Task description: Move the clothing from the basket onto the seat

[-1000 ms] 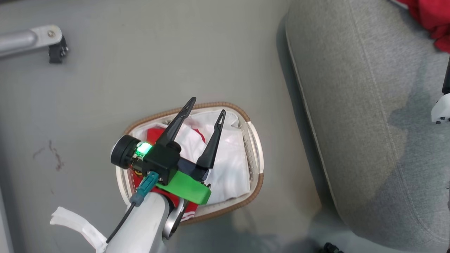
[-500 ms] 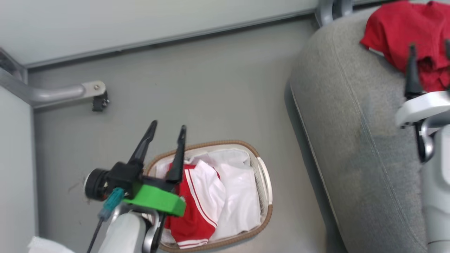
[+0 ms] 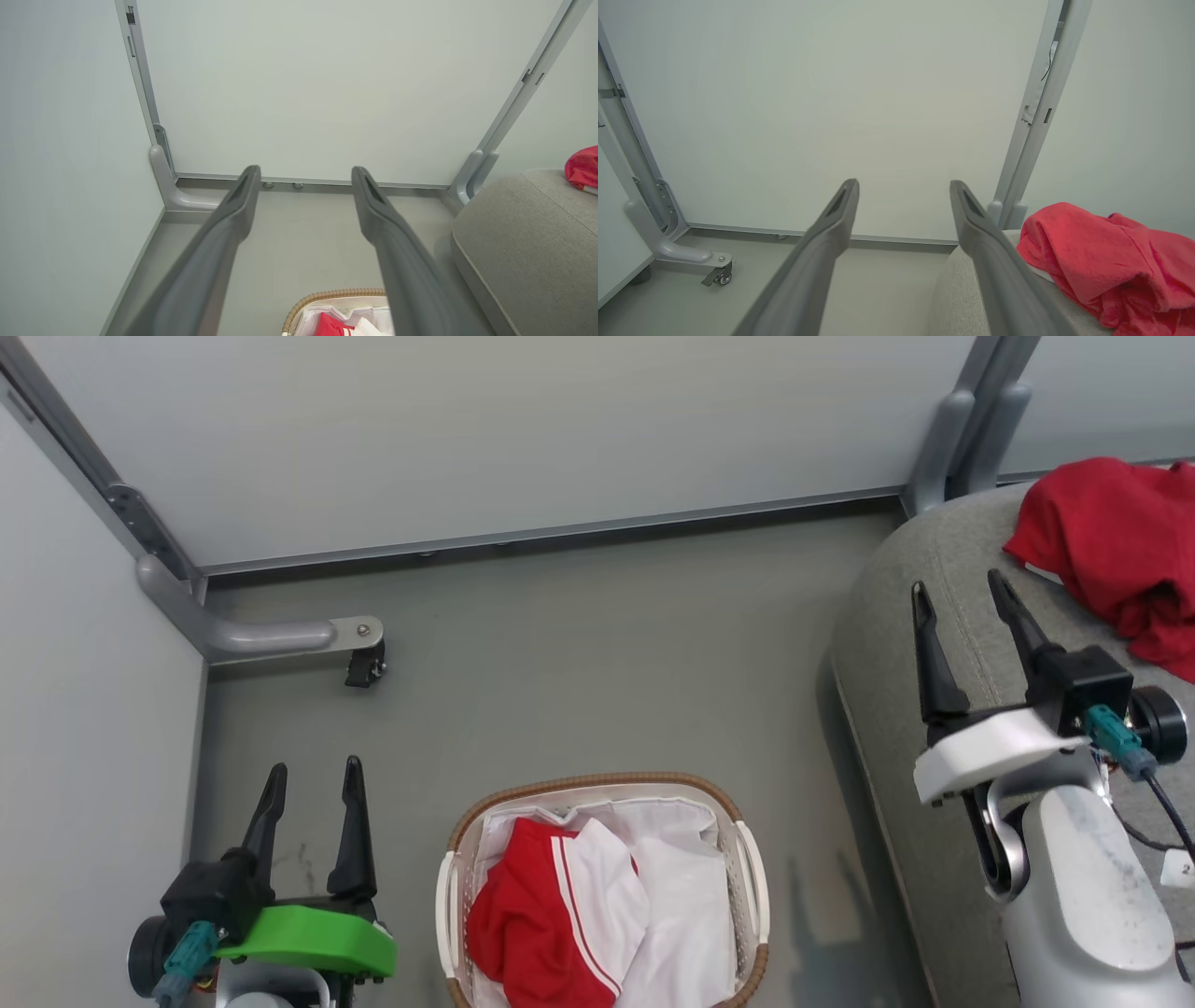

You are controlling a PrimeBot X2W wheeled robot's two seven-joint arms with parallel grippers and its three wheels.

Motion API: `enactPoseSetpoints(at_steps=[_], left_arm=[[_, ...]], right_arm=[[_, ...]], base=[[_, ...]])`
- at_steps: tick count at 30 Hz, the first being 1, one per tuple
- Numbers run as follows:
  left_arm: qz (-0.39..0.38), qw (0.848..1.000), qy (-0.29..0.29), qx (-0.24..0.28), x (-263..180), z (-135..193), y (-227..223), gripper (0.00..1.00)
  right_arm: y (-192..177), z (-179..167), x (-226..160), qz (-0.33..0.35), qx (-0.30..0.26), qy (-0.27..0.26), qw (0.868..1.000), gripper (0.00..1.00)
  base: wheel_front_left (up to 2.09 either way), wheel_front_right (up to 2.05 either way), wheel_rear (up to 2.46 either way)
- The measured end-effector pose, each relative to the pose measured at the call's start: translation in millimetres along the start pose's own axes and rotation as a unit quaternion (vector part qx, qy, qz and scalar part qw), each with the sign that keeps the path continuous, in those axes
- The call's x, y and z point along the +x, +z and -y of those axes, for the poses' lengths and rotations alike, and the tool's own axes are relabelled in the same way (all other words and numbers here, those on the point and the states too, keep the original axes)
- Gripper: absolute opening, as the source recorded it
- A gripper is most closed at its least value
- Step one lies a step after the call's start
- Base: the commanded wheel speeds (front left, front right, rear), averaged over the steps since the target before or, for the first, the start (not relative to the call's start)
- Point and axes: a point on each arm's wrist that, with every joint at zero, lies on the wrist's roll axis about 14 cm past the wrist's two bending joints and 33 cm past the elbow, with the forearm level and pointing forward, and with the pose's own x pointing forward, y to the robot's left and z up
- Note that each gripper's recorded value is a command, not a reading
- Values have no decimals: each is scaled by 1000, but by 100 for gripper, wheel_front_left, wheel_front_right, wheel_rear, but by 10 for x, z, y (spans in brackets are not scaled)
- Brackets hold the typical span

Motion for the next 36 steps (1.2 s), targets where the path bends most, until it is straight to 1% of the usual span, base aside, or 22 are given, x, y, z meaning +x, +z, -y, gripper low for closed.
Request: enactPoseSetpoints(at_steps=[5, 8, 12, 20, 36], left_arm=[[1, 999, 34, -6, -192, -197, 15, 100], [-3, 999, 45, -7, -297, -250, -13, 100], [-7, 998, 54, -13, -394, -288, -41, 100], [-12, 999, 49, -15, -407, -251, -76, 100], [-14, 999, 40, -14, -396, -196, -90, 100]], right_arm=[[-175, -269, -237, -23, 51, 26, 998, 100], [-264, -268, -363, -36, 74, 20, 996, 100], [-396, -223, -527, -58, 80, 9, 995, 100], [-432, -164, -654, -67, 75, 1, 995, 100], [-422, -186, -709, -68, 73, 4, 995, 100]], base=[[0, 0, 0], [0, 0, 0], [0, 0, 0], [0, 0, 0], [0, 0, 0]])
